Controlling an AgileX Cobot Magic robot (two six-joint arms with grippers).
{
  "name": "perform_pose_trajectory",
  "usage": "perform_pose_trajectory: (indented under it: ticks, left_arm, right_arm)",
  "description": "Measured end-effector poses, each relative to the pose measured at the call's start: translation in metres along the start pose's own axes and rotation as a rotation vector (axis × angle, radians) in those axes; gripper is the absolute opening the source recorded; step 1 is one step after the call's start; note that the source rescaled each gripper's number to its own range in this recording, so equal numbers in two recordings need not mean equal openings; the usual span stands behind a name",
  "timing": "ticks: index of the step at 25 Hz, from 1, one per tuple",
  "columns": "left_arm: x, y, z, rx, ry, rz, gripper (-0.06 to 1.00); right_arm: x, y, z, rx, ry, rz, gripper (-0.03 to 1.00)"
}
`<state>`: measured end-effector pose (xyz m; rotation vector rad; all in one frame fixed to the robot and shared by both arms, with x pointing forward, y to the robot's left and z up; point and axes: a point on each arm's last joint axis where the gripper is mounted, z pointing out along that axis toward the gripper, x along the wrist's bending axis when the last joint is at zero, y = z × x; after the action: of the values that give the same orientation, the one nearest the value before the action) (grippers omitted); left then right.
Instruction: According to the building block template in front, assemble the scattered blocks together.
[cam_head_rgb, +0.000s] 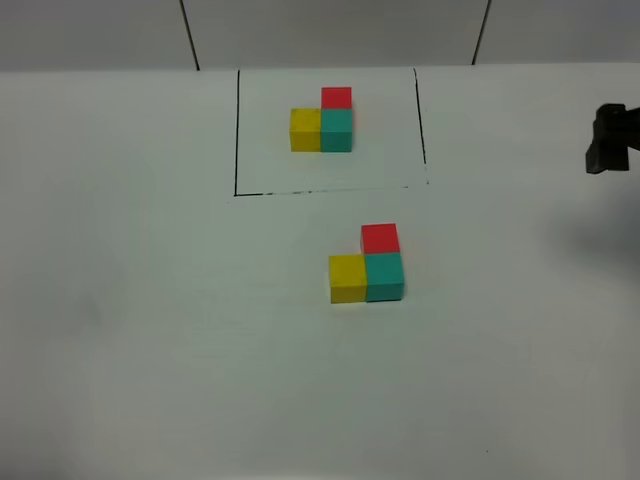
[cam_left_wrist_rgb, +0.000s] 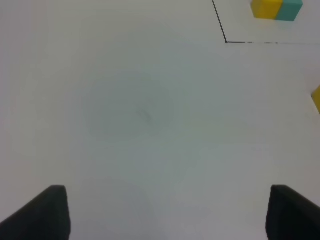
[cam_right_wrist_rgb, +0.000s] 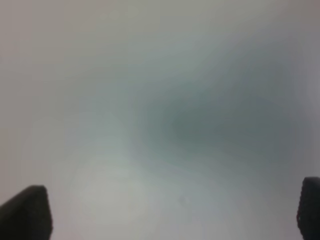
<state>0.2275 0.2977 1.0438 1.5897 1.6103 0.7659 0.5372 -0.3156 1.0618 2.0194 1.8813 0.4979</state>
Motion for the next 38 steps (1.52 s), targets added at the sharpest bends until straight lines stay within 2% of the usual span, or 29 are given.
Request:
perform_pose_trajectory:
  ticks: [9, 15, 23, 29, 38]
  left_arm:
    - [0.0, 0.0, 0.0, 0.0, 0.0, 0.0, 0.88]
    - [0.0, 0.0, 0.0, 0.0, 0.0, 0.0, 0.88]
    - [0.0, 0.0, 0.0, 0.0, 0.0, 0.0, 0.88]
    - [0.0, 0.0, 0.0, 0.0, 0.0, 0.003, 0.88]
    - [0.0, 0.0, 0.0, 0.0, 0.0, 0.003, 0.88]
  right_arm:
    - [0.03, -0.089, -0.07, -0.081, 0.116, -0.087, 1.0]
    - [0.023, -0.154, -0.096, -0.104, 0.133, -0.098, 1.0]
    - [0.012, -0.225, -0.118, -0.306, 0.154, -0.119, 0.99]
    - [0.009, -0.246, -0.131, -0.476, 0.178, -0.129, 0.98]
    - [0.006, -0.262, -0.129, -0.523, 0.17, -0.136, 0.93]
